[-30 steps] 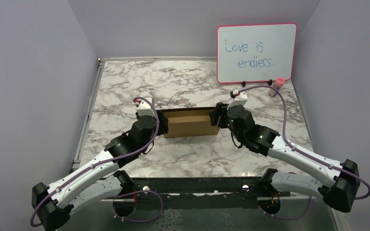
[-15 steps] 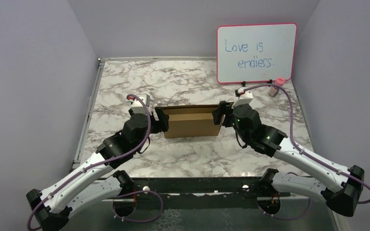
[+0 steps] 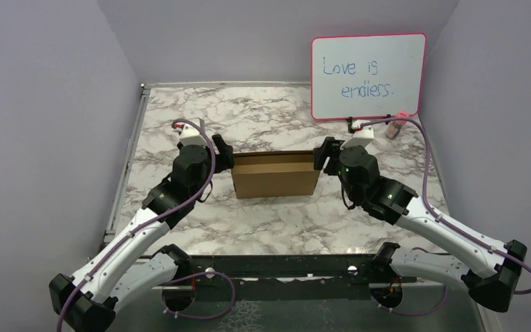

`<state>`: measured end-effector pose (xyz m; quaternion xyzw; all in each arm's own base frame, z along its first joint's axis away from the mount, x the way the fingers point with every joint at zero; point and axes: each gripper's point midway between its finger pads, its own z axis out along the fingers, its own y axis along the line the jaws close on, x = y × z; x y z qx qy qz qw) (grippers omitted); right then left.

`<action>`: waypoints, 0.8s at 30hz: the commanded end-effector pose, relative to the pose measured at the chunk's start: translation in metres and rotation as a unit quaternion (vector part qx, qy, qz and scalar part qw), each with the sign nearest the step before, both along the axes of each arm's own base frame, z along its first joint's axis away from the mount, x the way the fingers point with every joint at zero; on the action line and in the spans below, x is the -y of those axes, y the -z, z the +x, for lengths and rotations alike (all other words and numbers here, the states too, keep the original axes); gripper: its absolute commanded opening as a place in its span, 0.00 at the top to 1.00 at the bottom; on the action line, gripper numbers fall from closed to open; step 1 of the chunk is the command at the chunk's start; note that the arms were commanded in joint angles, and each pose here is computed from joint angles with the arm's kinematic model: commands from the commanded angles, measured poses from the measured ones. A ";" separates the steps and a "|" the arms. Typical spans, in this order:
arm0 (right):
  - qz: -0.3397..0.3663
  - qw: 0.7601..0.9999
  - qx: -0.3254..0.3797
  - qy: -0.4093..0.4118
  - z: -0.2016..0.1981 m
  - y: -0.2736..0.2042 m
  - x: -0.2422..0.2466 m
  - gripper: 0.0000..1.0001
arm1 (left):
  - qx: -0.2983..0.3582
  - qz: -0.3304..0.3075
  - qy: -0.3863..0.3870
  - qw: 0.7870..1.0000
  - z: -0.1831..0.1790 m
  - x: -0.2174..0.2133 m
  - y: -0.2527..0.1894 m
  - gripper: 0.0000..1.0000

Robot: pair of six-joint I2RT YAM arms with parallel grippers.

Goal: Fold the paper box

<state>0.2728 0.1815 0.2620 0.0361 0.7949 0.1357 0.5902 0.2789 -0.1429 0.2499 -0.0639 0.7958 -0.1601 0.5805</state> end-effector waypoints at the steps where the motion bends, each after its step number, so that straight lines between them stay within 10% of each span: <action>1: 0.007 0.999 0.031 0.044 0.013 -0.024 0.006 0.36 | 0.041 -0.067 0.019 0.997 0.023 -0.003 -0.035 0.32; 24: -0.011 0.998 -0.062 0.003 0.002 0.054 -0.014 0.44 | -0.089 -0.139 0.103 0.981 0.000 0.027 0.041 0.72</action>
